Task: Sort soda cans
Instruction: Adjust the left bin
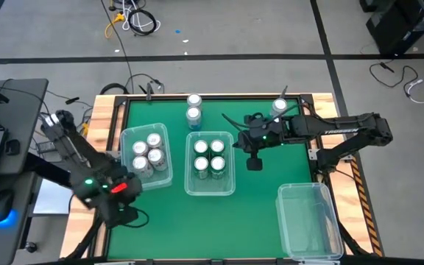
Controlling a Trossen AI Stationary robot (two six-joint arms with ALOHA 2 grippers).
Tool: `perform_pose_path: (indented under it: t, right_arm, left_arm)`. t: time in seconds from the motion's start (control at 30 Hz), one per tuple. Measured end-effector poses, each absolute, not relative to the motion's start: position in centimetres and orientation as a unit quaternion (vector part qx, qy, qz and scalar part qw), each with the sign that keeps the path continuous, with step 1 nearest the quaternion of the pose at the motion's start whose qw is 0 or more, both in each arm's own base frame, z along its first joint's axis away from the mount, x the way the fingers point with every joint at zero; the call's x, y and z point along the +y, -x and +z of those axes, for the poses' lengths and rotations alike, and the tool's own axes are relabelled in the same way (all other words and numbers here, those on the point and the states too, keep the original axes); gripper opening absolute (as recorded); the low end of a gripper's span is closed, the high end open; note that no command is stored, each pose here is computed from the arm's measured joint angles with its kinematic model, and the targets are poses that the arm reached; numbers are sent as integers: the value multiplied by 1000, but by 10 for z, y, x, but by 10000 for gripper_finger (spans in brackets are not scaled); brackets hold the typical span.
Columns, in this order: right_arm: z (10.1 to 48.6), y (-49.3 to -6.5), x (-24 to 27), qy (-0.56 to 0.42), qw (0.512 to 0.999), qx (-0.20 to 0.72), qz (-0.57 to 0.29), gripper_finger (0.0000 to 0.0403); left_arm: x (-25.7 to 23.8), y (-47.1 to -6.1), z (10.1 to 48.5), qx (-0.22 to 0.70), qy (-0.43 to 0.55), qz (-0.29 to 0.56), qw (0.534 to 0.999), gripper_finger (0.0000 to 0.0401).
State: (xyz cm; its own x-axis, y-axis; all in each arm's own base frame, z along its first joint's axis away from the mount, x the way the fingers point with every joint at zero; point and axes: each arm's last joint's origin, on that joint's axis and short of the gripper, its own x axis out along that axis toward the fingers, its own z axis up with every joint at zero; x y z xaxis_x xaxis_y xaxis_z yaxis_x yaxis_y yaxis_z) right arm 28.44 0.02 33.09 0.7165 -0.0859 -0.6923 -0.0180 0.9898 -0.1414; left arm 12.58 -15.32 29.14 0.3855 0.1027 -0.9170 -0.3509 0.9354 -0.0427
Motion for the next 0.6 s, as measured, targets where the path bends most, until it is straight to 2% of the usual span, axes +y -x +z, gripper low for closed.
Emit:
perform_pose_path:
  t: [0.13, 0.2, 0.3, 0.4, 0.6]
  right_arm:
    - [329, -284, -7, 56, 919, 387, -46, 0]
    - [327, -285, -10, 53, 919, 388, -52, 0]
    - [325, -290, -15, 51, 919, 387, -60, 0]
    - [325, -290, -22, 48, 919, 384, -70, 0]
    - [327, -292, -33, 51, 924, 368, -85, 0]
  left_arm:
    - [-151, -110, 318, 426, 110, 161, 883, 0]
    - [-140, -108, 324, 379, 125, 196, 896, 0]
    - [-118, -113, 328, 335, 156, 274, 888, 0]
    - [-95, -119, 331, 328, 167, 333, 868, 0]
    - [-53, -124, 343, 319, 162, 381, 853, 0]
